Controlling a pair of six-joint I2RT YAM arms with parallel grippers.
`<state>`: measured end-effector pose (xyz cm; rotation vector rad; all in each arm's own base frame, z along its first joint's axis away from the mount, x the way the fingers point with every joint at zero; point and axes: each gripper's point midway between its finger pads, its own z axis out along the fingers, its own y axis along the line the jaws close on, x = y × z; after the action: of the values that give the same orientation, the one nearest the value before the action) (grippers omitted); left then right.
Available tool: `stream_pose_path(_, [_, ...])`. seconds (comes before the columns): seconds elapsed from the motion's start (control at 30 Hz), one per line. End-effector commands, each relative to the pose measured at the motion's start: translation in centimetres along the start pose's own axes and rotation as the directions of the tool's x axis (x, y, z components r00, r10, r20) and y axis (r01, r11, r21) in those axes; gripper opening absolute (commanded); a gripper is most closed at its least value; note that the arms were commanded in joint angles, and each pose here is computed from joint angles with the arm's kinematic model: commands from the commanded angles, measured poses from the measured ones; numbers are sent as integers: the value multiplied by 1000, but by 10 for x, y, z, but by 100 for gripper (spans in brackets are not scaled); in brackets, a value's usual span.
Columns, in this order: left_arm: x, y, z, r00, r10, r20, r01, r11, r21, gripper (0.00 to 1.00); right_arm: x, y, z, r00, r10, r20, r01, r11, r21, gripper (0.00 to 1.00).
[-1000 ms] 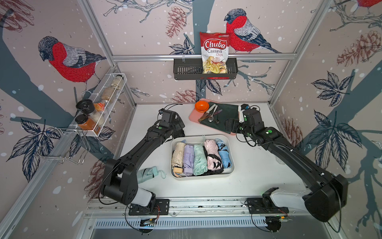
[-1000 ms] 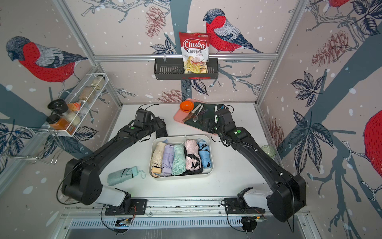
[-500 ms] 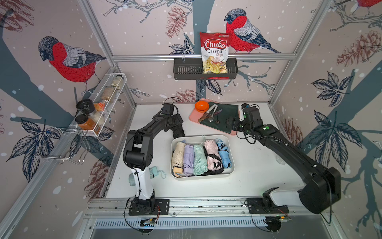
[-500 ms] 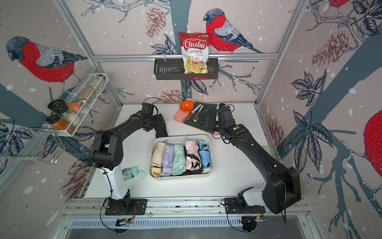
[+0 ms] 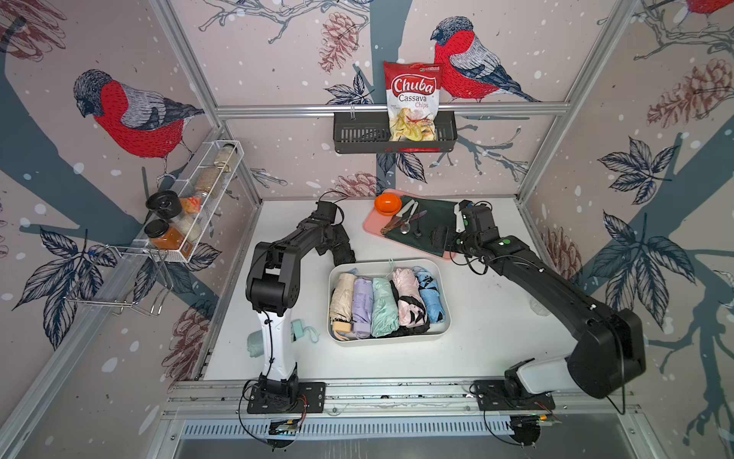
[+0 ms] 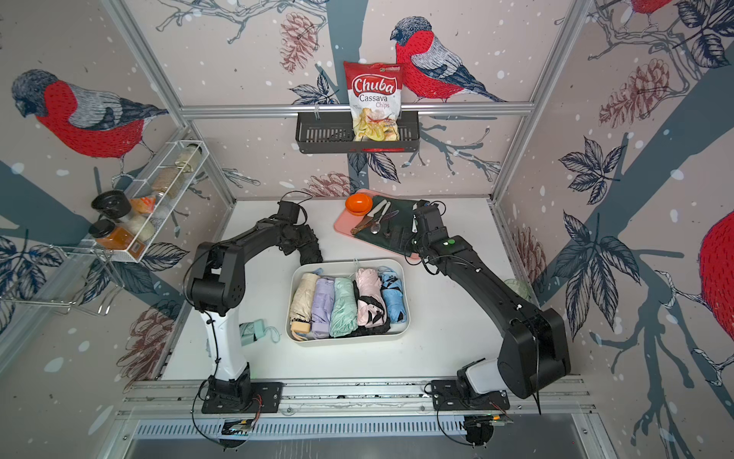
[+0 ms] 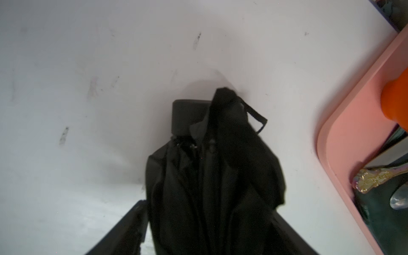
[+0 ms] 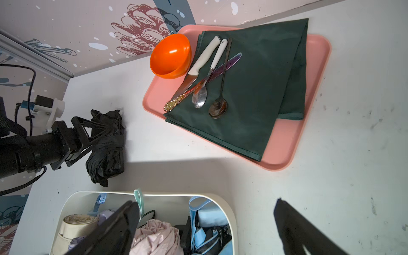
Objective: Put the umbrella into the storage box
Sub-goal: Pick up the umbrella from the center of the board.
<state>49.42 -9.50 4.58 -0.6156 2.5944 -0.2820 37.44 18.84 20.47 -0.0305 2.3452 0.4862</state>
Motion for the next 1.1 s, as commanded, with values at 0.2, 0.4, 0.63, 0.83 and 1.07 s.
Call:
stream_pose_path(0.2, [-17, -5, -3, 998, -30, 46, 28, 999, 32, 28, 8, 15, 19, 999, -22, -43, 18, 996, -91, 100])
stream_pose_path(0.4, [-39, -24, -35, 992, -4, 125, -10, 994, 106, 11, 13, 38, 21, 996, -70, -51, 57, 973, -226, 97])
stream_pose_path(0.63, [-49, -66, -103, 976, 48, 214, -118, 938, 327, 2, 6, 68, 7, 992, -121, -19, 104, 918, -384, 95])
stream_pose_path(0.83, [-24, -110, -166, 967, 83, 240, -212, 786, 581, 0, 3, 88, -7, 994, -110, -8, 92, 866, -492, 96])
stream_pose_path(1.07, [33, -154, -212, 951, 165, 262, -306, 628, 716, 0, 8, 126, -29, 992, -122, 12, 102, 767, -633, 92])
